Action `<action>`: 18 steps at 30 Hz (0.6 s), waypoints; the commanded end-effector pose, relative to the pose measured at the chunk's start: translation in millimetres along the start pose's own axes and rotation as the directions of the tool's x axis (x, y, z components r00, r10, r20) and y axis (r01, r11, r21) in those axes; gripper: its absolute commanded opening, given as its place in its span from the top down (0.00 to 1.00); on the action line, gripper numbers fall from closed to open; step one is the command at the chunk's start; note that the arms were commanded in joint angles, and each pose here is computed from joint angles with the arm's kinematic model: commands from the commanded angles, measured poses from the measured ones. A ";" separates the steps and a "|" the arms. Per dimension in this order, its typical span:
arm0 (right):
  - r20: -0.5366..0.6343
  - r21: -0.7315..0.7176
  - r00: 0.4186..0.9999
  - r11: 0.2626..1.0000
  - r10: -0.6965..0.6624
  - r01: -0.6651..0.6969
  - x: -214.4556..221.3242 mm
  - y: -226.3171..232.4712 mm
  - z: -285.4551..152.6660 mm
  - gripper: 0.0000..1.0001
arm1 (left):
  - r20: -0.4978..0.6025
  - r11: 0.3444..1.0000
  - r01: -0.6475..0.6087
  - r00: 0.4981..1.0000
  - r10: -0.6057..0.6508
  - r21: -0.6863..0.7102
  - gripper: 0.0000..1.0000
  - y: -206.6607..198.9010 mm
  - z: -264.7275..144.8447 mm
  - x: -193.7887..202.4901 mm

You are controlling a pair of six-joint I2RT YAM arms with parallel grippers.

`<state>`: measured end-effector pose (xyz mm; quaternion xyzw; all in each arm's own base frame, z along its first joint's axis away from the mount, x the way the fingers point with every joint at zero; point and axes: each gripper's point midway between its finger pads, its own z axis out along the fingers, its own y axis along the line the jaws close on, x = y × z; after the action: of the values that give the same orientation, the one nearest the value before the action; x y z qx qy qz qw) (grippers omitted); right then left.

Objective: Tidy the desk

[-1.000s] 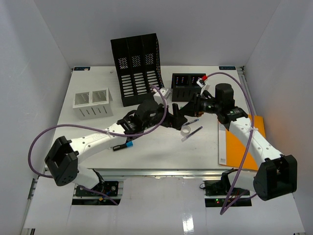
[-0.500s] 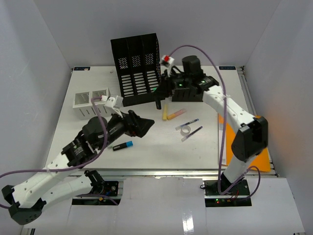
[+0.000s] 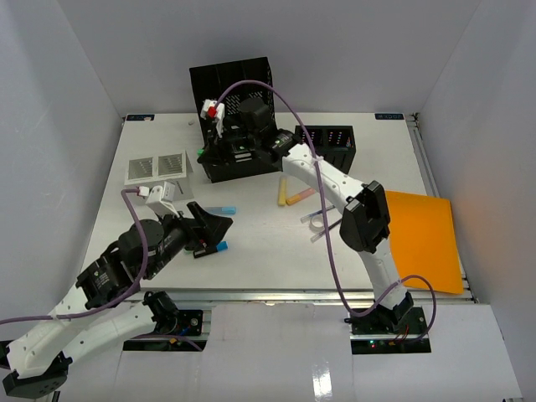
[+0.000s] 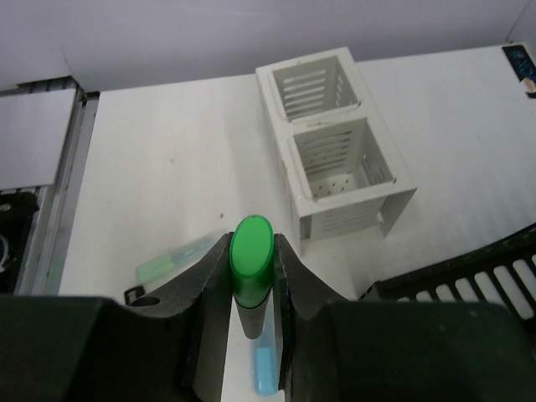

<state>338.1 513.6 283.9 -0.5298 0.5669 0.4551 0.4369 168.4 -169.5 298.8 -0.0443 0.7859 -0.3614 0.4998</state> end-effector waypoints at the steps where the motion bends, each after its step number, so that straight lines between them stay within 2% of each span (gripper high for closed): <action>1: 0.196 0.064 0.974 0.993 -0.110 0.100 -50.9 -13.8 28.0 0.92 | -0.015 0.996 0.033 0.999 -0.035 -0.082 0.02 23.7 -5.3 12.6; 5: 0.256 0.088 0.958 0.990 -0.125 0.106 -60.5 -17.5 47.5 0.92 | 0.024 0.993 0.059 0.998 -0.056 -0.105 0.02 29.5 -10.3 5.5; 7: 0.258 0.097 0.957 0.989 -0.133 0.112 -51.0 -21.2 64.7 0.92 | 0.045 0.989 0.066 0.997 -0.060 -0.131 0.02 33.2 -16.2 -1.9; 13: 0.348 0.128 0.927 0.986 -0.141 0.102 -56.2 -28.7 80.6 0.92 | 0.089 0.972 0.080 0.994 -0.062 -0.223 0.02 47.4 -28.7 -16.6; 18: 0.405 0.190 0.899 0.977 -0.168 0.097 -54.6 -41.4 91.0 0.92 | 0.111 0.965 0.085 0.992 -0.059 -0.247 0.02 52.9 -37.6 -23.5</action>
<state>369.7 609.5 269.4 -0.4648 0.5091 0.4784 0.5440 166.4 -118.4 288.3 -0.1343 0.7983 -0.2957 0.5072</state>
